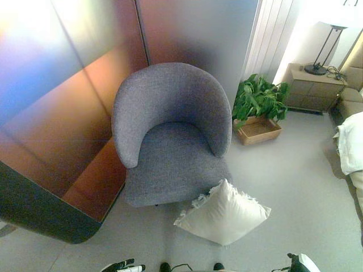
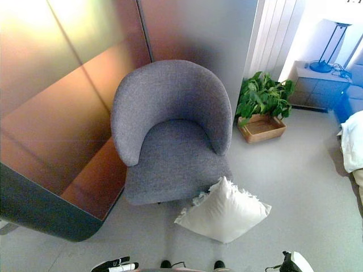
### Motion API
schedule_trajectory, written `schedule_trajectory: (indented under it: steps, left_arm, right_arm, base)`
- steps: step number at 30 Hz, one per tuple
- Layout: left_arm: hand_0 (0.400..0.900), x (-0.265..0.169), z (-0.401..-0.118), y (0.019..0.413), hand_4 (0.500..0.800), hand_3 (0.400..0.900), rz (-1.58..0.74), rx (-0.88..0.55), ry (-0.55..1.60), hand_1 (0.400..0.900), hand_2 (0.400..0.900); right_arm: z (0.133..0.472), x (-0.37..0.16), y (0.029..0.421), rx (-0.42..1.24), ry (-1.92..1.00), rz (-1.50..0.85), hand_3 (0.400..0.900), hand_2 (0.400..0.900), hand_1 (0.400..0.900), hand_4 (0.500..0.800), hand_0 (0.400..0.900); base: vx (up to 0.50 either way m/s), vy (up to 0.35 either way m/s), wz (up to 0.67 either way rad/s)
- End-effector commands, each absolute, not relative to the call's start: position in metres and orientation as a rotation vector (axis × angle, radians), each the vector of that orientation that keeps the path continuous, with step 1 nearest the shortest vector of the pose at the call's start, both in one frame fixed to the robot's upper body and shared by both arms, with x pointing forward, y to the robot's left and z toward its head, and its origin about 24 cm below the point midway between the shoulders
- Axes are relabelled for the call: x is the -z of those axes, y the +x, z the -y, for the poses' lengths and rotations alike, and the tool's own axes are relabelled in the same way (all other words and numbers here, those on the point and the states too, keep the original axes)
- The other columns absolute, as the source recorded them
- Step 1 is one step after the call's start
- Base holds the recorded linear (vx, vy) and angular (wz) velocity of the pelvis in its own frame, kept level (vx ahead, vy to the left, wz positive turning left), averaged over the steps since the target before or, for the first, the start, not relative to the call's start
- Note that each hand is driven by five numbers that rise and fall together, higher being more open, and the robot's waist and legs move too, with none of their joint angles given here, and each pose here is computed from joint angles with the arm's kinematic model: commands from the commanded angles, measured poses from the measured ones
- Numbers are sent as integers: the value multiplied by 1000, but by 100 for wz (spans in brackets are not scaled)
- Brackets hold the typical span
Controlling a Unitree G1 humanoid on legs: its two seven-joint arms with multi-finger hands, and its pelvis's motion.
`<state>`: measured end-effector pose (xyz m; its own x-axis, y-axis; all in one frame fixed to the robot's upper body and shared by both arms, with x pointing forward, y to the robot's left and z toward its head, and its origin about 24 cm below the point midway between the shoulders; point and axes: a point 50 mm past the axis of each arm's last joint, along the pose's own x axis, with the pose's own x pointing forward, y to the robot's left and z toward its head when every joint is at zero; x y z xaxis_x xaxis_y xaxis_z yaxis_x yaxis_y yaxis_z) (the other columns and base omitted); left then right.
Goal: Pick up the pillow and put it on the sofa.
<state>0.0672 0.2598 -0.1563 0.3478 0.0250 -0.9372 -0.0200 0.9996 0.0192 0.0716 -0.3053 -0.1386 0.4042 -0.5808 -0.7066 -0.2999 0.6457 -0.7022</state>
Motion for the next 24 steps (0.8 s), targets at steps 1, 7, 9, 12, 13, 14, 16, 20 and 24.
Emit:
schedule_trajectory:
  steps: [1,7,9,12,13,14,16,20,24]
  left_arm:
    - [900,140,-292,89,800,900,-1152,-68,49,900,900]
    - [900,139,-289,94,800,900,-1110,-48,31,900,900]
    - [900,139,-290,91,800,900,-1116,-45,30,900,900]
    - [900,139,-292,90,800,900,-1121,-46,29,900,900]
    - [900,138,-293,90,800,900,-1122,-47,34,900,900]
    - [900,138,-294,90,800,900,-1122,-48,37,900,900]
    - [900,138,-296,88,800,900,-1131,-42,38,900,900]
    - [900,137,-297,88,800,900,-1133,-29,43,900,900]
    - [900,134,-296,97,800,900,-1111,-13,53,900,900]
  right_arm:
    - [323,122,100,272,-1010,-1061,900,900,900,800,900]
    - [323,120,105,281,-1019,-1026,900,900,900,800,900]
    - [323,119,107,280,-1027,-1013,900,900,900,800,900]
    - [326,116,111,275,-1046,-993,900,900,900,800,900]
    - [327,114,113,273,-1054,-986,900,900,900,800,900]
    - [328,113,115,269,-1064,-976,900,900,900,800,900]
    - [332,109,119,266,-1082,-957,900,900,900,800,900]
    - [341,101,130,266,-1107,-922,900,900,900,800,900]
    - [347,88,150,283,-1126,-865,900,900,900,800,900]
  base:
    - [0,0,0]
    - [0,0,0]
    - [0,0,0]
    - [6,-7,1]
    - [21,-30,4]
    - [22,-29,3]
    - [38,-43,5]
    - [19,-38,8]
    - [-66,-37,9]
